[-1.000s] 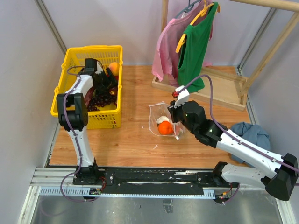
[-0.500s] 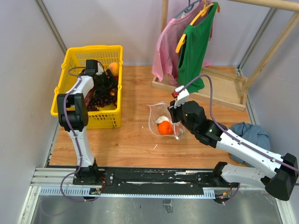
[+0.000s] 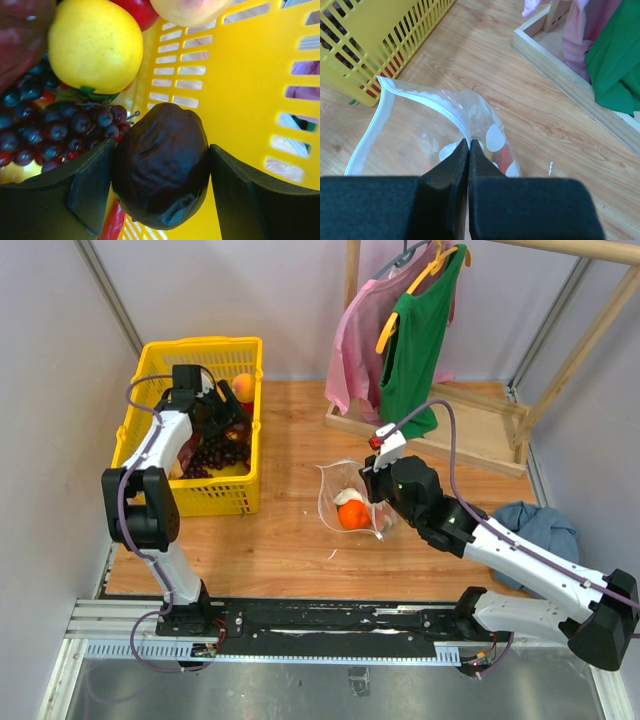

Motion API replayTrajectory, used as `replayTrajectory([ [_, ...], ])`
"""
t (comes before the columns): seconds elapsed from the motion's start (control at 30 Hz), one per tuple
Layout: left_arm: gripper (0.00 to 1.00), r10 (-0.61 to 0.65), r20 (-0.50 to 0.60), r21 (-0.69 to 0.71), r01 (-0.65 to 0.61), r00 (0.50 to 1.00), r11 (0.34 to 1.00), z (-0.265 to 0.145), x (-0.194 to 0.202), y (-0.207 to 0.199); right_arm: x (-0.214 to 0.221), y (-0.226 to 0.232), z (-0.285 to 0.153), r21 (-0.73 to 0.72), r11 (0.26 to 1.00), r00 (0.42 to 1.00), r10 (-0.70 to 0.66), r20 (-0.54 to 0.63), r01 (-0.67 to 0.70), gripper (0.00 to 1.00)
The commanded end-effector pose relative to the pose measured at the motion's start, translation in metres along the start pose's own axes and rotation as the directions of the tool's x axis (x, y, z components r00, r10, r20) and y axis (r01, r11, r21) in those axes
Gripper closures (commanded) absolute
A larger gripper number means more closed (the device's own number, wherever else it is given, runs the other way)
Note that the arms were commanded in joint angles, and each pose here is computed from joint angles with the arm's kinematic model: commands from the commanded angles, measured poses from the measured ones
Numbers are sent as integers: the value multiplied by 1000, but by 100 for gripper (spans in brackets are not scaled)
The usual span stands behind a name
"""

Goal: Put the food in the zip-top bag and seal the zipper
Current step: Pick up the fake fruit from the bin.

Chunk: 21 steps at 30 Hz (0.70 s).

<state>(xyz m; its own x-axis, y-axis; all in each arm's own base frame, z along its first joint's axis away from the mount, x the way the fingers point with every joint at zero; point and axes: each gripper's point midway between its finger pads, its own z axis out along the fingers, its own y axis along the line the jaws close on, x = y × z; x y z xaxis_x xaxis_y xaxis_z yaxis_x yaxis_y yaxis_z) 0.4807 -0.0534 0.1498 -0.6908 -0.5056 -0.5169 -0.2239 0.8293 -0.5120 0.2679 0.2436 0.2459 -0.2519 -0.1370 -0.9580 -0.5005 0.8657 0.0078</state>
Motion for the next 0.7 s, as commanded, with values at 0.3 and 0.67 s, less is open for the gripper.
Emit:
replayTrajectory([
  [0.3, 79, 31, 232, -78, -13, 972, 997, -84, -29, -6, -14, -2, -5, -18, 1000, 999, 20, 41, -19, 99],
  [0.67, 83, 134, 277, 43, -151, 951, 988, -147, 5, -64, -24, 1, -12, -42, 999, 999, 26, 47, -24, 99],
])
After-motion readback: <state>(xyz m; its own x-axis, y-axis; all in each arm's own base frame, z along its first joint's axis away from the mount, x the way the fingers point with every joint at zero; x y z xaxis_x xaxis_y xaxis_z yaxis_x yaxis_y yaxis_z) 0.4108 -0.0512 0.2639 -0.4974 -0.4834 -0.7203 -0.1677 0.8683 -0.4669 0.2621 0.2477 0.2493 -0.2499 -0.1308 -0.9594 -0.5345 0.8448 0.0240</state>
